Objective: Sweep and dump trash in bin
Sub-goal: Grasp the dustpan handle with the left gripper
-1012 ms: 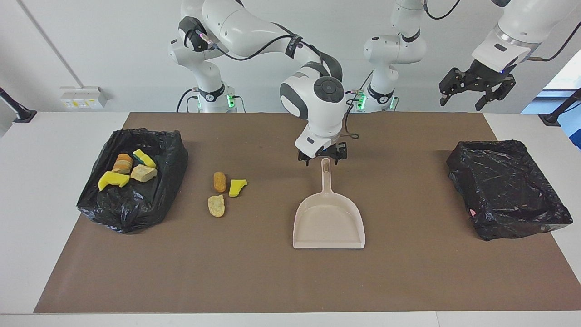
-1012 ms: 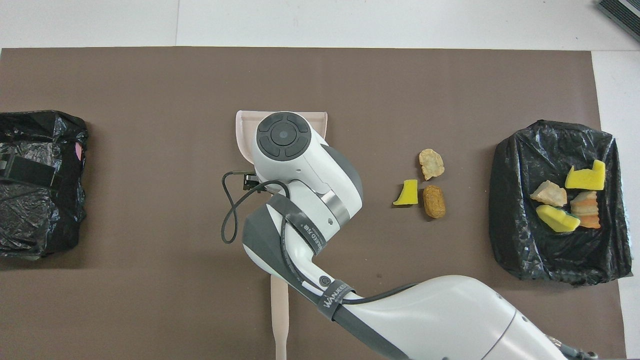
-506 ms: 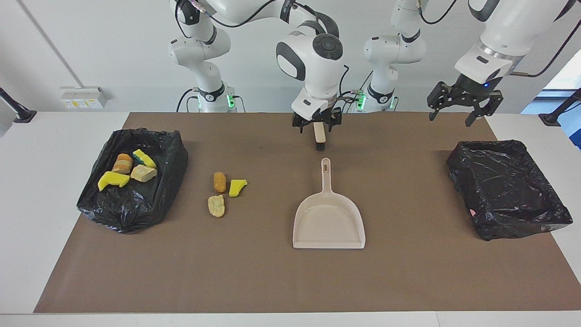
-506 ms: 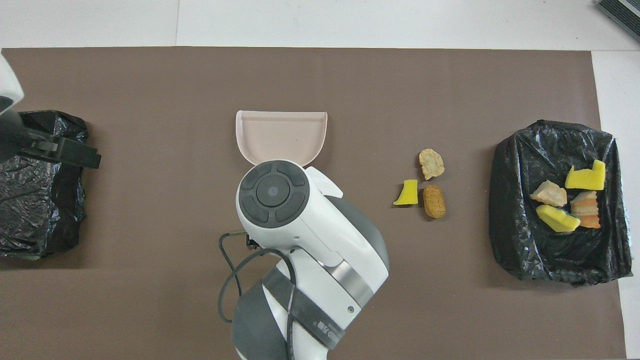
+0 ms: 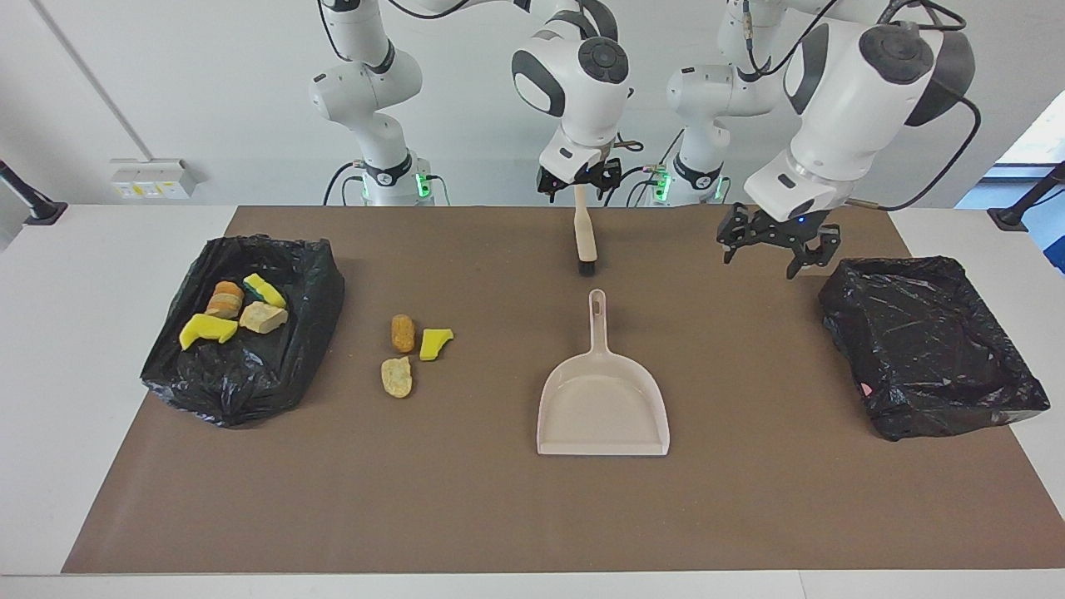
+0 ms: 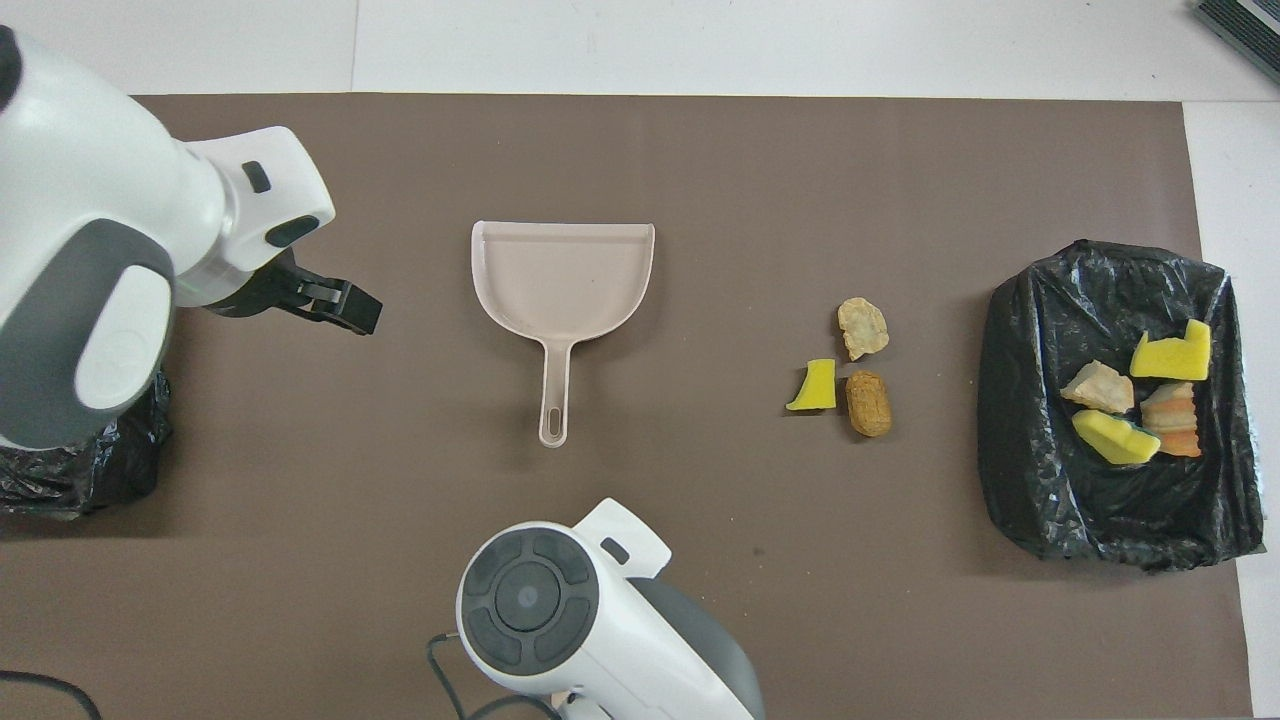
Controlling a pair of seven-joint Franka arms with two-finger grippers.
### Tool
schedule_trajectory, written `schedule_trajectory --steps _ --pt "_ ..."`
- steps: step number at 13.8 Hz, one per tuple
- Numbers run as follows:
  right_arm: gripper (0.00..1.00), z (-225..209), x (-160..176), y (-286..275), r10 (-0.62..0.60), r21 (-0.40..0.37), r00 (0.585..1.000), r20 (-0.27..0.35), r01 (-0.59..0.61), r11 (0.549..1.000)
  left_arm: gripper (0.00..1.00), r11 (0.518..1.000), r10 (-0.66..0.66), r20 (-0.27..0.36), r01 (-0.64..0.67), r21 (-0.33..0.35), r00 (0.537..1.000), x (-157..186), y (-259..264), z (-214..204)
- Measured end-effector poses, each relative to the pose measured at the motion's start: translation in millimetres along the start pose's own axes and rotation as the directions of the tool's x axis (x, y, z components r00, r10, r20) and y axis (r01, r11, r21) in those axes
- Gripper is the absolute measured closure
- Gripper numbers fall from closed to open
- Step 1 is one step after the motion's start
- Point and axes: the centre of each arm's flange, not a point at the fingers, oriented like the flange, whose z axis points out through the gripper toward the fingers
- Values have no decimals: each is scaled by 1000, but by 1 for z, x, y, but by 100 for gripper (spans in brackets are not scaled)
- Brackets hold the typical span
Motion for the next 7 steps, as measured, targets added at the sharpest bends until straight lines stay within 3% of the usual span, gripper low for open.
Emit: schedule_trajectory --steps 3,7 --pt "0 24 -28 9 19 28 999 31 -19 999 0 999 -39 22 39 31 999 20 42 47" --pt "0 61 -55 -3 56 47 998 3 -56 997 0 993 -119 27 119 12 993 38 106 111"
